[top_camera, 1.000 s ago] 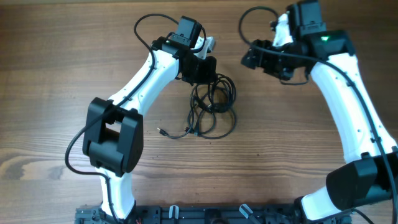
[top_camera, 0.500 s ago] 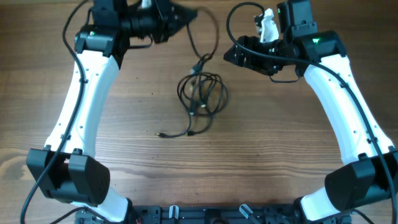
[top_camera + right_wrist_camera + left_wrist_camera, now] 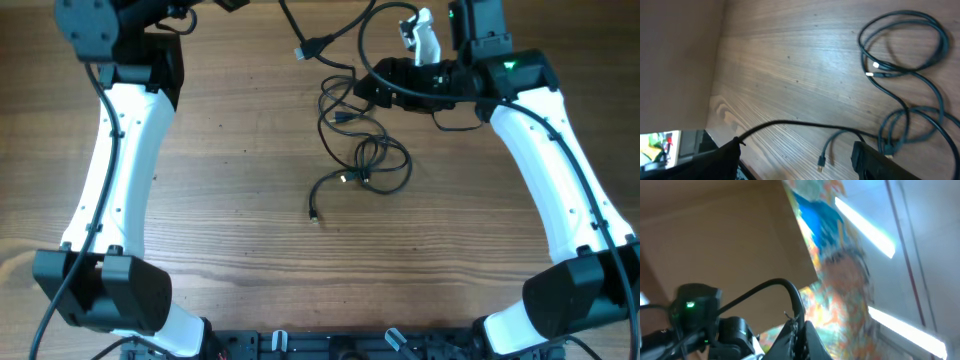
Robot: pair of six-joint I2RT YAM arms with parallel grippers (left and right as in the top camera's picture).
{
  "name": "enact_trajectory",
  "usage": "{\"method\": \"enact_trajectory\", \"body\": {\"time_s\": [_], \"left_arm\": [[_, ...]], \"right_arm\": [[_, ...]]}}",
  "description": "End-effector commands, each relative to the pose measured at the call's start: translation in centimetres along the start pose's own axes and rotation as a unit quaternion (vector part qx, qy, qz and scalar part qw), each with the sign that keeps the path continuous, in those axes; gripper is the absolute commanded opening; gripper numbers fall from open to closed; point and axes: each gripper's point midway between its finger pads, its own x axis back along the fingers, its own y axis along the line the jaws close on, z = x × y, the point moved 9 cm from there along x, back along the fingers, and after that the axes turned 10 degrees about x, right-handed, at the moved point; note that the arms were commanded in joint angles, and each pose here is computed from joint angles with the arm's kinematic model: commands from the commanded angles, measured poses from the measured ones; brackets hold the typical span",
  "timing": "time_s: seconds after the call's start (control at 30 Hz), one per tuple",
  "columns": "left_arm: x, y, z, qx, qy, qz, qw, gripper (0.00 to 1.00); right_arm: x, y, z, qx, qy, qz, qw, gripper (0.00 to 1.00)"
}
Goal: Untangle cables
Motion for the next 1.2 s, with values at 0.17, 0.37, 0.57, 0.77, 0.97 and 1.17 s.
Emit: {"method": "enact_trajectory", "body": {"time_s": [0.17,0.37,0.57,0.77,0.97,1.17], "left_arm": [[4.0,7.5,-4.9,0.11,-0.186,-0.151,0.965,0.04],[13.9,15.4,-4.5,0.172,-0.458,-0.45,0.747,0.04],[19.9,16.8,-0.7,0.168,-0.471,-0.653,0.569,0.04],[17.6,18.0,1.5,0.176,-0.255,-0.655,0.69,0.04],[14.7,16.9,2.5,0.123,-0.076,-0.505,0.851,0.04],[15.2,16.8,2.3,0.03,-0.028,-0.512,0.858,0.04]], "right_arm": [[-1.1,0.2,1.5,0.062,0.045,0.064,0.995,0.77],[-5.0,2.3,3.1,0.121,0.065,0.091,0.986,0.81],[-12.2,2.7,4.3,0.084,0.096,0.077,0.989,0.81],[-16.1,2.7,3.7,0.111,0.069,0.056,0.99,0.81],[-14.1,1.8,1.8,0.088,0.049,-0.082,0.992,0.75],[-9.8,-2.9,1.3,-0.064,0.069,-0.146,0.985,0.73]]}}
